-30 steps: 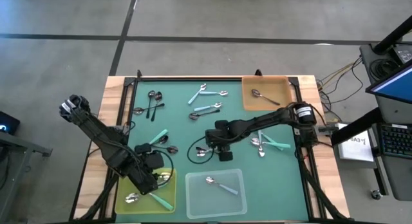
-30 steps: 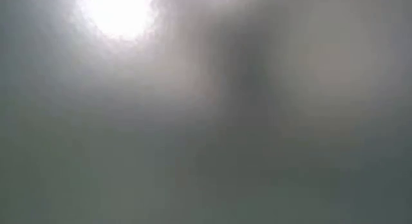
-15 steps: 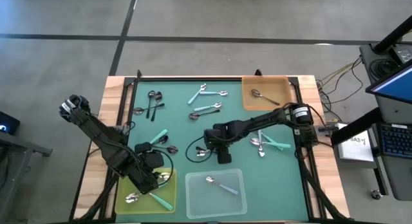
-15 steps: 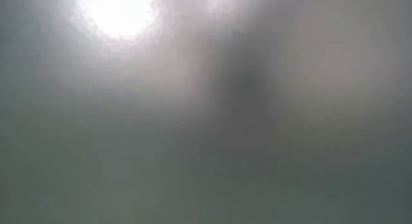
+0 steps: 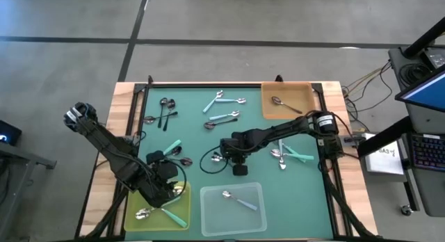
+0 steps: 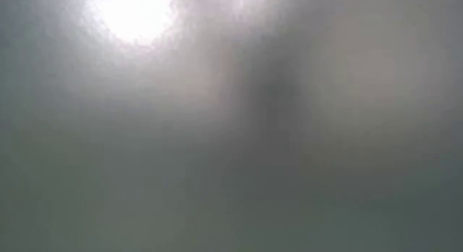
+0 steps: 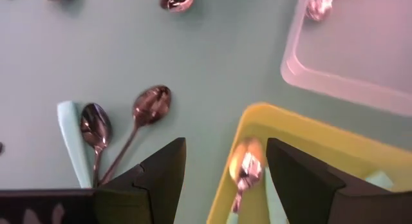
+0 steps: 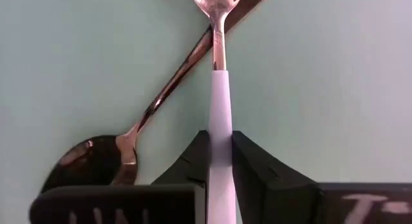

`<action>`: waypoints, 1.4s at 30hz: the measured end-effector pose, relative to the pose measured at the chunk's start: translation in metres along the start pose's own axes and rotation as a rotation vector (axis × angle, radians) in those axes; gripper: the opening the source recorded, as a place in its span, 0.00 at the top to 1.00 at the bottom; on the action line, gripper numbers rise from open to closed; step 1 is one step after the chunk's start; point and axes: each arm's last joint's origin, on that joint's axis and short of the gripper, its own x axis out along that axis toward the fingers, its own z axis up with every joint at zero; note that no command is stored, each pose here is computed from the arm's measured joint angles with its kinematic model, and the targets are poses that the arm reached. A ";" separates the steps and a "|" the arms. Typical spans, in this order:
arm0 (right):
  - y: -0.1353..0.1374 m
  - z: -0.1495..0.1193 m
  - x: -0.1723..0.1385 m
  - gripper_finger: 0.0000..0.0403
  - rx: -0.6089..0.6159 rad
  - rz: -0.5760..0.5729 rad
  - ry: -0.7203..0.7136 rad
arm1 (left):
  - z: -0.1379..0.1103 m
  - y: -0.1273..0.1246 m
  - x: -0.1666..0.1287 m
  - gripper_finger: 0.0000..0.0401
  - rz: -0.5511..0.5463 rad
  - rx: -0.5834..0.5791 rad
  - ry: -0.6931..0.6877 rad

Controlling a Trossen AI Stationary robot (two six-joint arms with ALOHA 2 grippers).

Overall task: Sort silverware by color (type)
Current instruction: Put the blue spoon into the transparent bin, then put the green spoon into the yellow bin

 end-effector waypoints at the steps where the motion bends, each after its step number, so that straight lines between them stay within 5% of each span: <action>1: 0.000 0.002 -0.008 0.93 0.005 0.000 -0.019 | 0.000 0.000 0.000 0.50 0.007 -0.008 -0.011; 5: 0.005 0.010 -0.050 0.93 0.052 0.038 -0.134 | -0.002 0.000 0.004 0.50 0.026 -0.008 -0.016; 10: 0.045 0.010 -0.078 0.93 0.049 0.173 -0.212 | -0.005 0.000 0.010 0.50 0.045 0.003 -0.005; 21: 0.137 -0.012 -0.067 0.93 -0.037 0.280 -0.144 | -0.007 -0.002 0.016 0.50 0.068 0.021 0.009; 32: 0.152 -0.020 -0.036 0.91 0.014 0.274 -0.062 | -0.012 0.007 0.015 0.50 0.126 0.042 0.091; 42: 0.152 -0.013 -0.042 0.65 0.005 0.279 -0.081 | -0.010 0.031 0.032 0.50 0.255 -0.002 0.219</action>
